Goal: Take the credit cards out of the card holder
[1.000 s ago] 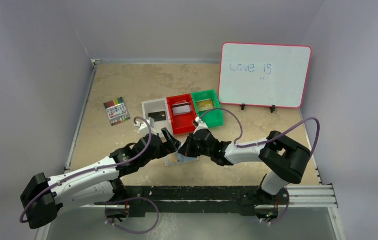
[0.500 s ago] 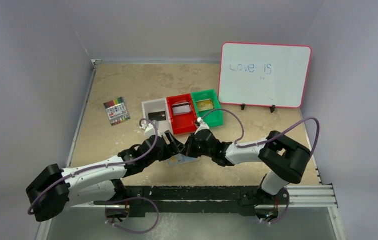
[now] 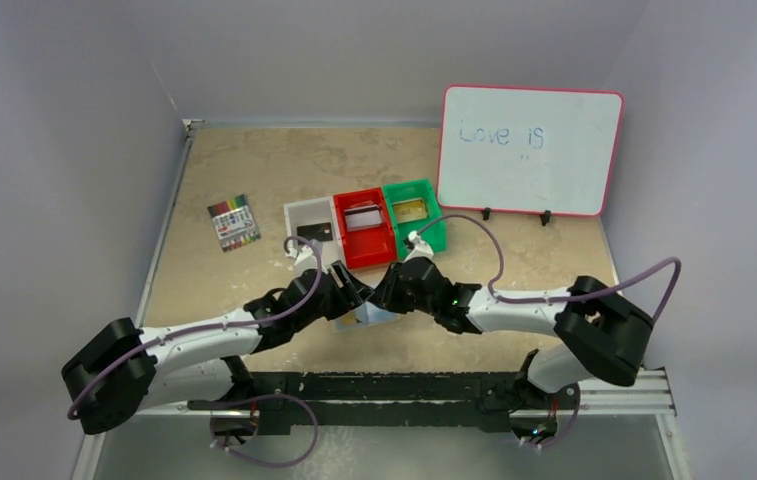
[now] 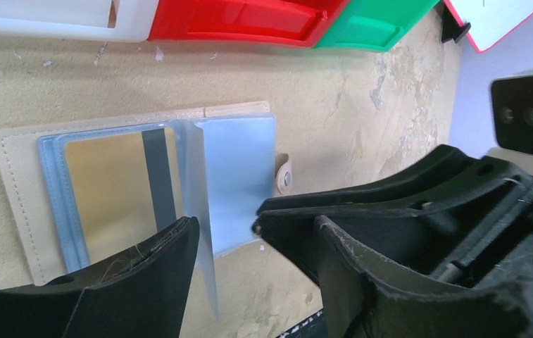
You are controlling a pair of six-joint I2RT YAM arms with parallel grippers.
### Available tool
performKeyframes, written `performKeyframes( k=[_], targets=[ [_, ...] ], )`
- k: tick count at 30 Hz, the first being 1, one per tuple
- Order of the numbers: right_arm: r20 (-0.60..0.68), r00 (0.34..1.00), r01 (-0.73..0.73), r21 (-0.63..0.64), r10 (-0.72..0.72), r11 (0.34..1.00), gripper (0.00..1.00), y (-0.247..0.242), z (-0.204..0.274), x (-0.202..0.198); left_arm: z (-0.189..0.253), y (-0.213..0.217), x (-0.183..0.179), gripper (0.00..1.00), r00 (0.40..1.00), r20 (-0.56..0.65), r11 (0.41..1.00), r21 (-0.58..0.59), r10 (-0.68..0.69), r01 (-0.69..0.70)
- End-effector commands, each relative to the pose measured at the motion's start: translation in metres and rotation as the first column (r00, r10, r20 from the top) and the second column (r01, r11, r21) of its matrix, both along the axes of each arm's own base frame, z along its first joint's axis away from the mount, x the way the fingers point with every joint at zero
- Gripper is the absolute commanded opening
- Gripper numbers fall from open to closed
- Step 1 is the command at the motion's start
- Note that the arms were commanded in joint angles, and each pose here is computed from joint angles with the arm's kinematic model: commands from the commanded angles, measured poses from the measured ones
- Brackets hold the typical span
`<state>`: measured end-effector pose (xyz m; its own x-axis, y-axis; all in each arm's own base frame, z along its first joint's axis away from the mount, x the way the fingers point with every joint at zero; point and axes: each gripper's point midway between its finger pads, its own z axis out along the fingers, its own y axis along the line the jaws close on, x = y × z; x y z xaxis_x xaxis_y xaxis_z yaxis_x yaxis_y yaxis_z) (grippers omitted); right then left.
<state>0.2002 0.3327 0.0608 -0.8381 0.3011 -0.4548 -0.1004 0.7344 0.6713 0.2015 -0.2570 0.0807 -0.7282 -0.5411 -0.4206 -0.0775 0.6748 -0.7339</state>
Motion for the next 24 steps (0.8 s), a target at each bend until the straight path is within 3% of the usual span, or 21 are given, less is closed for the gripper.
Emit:
performKeyframes(
  k=[1,8,10,19,24],
  targets=[
    [0.027,0.993,0.115,-0.071,-0.113,0.991,0.27,-0.03,0.007,0.008,0.015,-0.013,0.006,0.59,0.999,0.028,0.998,-0.061,-0.015,0.017],
    [0.051,0.969,0.245,-0.148,-0.24,0.958,0.36,-0.075,0.018,0.006,0.014,-0.029,0.008,0.58,0.998,0.018,0.996,-0.057,-0.067,0.068],
    [0.059,0.964,0.266,-0.148,-0.26,0.953,0.34,-0.084,0.022,0.004,0.012,-0.036,0.008,0.58,0.996,0.012,0.994,-0.065,-0.09,0.09],
    [0.069,0.953,0.299,-0.079,-0.294,0.951,0.38,-0.105,0.037,-0.008,0.008,-0.063,0.015,0.56,0.988,-0.012,0.986,-0.065,-0.153,0.152],
    [0.067,0.952,0.301,-0.047,-0.298,0.952,0.46,-0.108,0.04,-0.011,-0.004,-0.062,0.013,0.56,0.986,-0.044,0.987,-0.031,-0.16,0.159]
  ],
)
